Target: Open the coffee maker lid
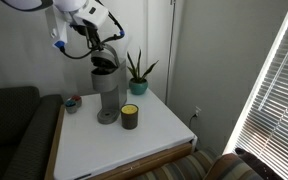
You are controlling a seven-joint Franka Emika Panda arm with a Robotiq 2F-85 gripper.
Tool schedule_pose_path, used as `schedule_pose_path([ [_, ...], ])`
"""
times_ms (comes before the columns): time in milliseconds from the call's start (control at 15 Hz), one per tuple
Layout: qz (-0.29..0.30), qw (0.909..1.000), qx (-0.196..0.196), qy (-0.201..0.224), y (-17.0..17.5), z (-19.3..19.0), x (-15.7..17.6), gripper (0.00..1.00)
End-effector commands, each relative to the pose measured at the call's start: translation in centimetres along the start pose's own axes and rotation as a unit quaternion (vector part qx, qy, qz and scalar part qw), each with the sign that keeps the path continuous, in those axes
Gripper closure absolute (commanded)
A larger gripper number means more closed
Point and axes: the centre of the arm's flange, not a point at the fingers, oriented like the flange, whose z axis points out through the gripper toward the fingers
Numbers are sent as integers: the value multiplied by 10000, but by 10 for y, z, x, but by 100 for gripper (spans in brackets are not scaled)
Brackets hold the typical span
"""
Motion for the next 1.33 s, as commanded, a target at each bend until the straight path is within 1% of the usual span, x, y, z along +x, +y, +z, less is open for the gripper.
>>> schedule_pose_path([
  [0,-169,9998,107,-17,-19,4,8,100],
  [400,-417,9990,155,-2,-37,6,16,100],
  [800,-467,9988,159,1,-40,14,19,100],
  [1267,-503,9987,74,-25,-41,26,21,100],
])
